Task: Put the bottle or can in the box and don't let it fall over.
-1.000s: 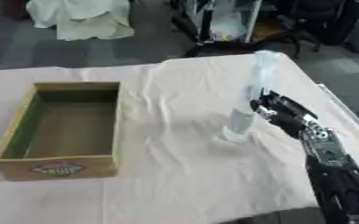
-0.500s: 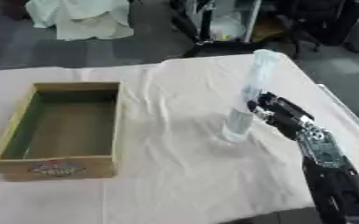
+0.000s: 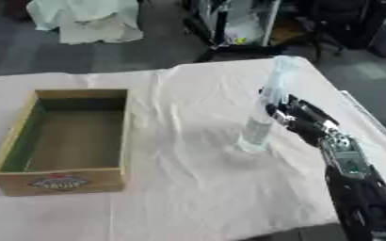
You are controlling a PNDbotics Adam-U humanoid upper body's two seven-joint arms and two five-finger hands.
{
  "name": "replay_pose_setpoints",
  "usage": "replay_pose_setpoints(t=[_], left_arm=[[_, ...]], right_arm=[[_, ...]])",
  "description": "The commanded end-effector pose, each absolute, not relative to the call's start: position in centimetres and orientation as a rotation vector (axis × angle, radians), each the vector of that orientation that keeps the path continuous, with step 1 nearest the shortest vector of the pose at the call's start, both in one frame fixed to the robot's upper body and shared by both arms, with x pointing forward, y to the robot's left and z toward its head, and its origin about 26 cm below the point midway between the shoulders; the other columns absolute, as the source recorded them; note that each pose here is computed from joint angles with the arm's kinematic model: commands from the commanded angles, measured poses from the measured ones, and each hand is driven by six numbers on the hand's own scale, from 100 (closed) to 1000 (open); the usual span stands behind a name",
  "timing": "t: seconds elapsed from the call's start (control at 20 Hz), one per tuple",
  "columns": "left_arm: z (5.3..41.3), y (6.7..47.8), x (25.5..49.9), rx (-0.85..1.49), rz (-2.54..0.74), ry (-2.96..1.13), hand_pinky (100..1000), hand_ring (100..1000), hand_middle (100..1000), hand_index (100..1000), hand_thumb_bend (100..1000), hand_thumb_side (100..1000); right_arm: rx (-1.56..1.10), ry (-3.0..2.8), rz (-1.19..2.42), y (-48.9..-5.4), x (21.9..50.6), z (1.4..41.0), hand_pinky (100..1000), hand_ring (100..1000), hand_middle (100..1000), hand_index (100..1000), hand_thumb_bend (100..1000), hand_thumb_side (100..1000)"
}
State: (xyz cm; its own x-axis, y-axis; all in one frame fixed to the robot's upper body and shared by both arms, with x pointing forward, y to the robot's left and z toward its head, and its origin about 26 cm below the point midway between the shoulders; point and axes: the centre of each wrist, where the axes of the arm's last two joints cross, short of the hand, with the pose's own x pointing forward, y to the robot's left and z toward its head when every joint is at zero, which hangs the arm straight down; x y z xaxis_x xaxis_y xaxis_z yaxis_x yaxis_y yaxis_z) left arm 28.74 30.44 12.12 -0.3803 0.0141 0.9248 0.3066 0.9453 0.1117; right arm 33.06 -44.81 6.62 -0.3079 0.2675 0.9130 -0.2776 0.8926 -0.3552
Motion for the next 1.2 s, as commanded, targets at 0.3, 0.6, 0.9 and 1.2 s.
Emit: replay_pose_setpoints(t=[0.3, 0.6, 0.9, 1.2], left_arm=[[12.9, 30.6, 28.9, -0.223, -0.340, -1.960, 1000, 1000, 1000, 774, 102, 822], [12.9, 30.5, 28.9, -0.224, -0.342, -1.962, 1000, 1000, 1000, 773, 100, 821], [12.9, 30.5, 28.9, -0.225, -0.343, -1.963, 1000, 1000, 1000, 774, 100, 821], [13.0, 30.5, 28.9, -0.225, -0.344, -1.965, 1000, 1000, 1000, 773, 100, 820]], right_arm=[[0.017, -1.858, 0.568, -44.8, 33.5, 8.9, 1000, 1000, 1000, 1000, 100, 470], [0.070, -1.828, 0.568, -44.5, 33.6, 8.0, 1000, 1000, 1000, 1000, 100, 470], [0.127, -1.806, 0.562, -44.2, 33.3, 7.0, 1000, 1000, 1000, 1000, 100, 470], [0.151, -1.799, 0.547, -44.0, 33.3, 6.6, 1000, 1000, 1000, 1000, 100, 470]])
